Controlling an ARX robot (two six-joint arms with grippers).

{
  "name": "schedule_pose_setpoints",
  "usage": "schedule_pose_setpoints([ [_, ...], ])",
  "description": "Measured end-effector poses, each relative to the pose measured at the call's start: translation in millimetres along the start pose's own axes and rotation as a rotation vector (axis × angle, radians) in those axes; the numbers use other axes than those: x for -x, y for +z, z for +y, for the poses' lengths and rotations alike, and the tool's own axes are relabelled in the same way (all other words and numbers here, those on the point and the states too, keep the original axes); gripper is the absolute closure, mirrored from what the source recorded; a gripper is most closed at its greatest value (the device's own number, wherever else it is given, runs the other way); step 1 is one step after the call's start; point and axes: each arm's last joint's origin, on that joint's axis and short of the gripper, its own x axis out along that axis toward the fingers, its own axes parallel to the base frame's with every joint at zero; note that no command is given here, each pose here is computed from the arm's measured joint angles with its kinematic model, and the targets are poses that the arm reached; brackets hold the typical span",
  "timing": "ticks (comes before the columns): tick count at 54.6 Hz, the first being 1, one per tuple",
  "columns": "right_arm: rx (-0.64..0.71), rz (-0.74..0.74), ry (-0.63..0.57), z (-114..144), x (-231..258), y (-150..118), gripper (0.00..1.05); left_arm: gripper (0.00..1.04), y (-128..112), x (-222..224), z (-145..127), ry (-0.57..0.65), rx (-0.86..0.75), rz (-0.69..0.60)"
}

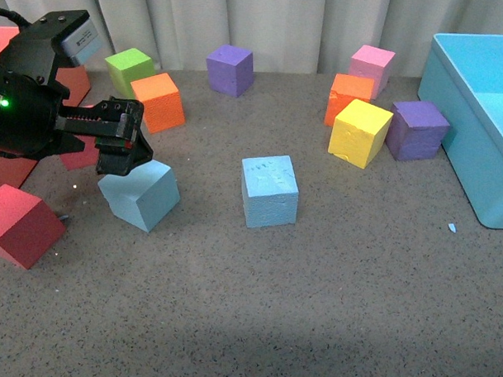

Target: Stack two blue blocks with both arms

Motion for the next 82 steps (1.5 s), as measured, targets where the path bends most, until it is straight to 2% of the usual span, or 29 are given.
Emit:
schedule_pose_setpoints([
  [27, 0.0, 0.0, 0.0, 0, 0, 0, 0.09, 0.07, 8, -27, 7, -0.002, -0.039, 0.075],
  [71, 0.0, 0.0, 0.0, 0, 0, 0, 0.09, 0.07, -3, -52, 5, -0.049, -0.069, 0.165],
  [74, 0.0, 0.0, 0.0, 0, 0, 0, 0.09, 0.11, -3, -53, 4, -0.035, -0.072, 0.171],
  [82, 0.0, 0.0, 0.0, 0, 0, 0, 0.09, 0.33, -5, -57, 2, 0.005, -0.072, 0.212],
])
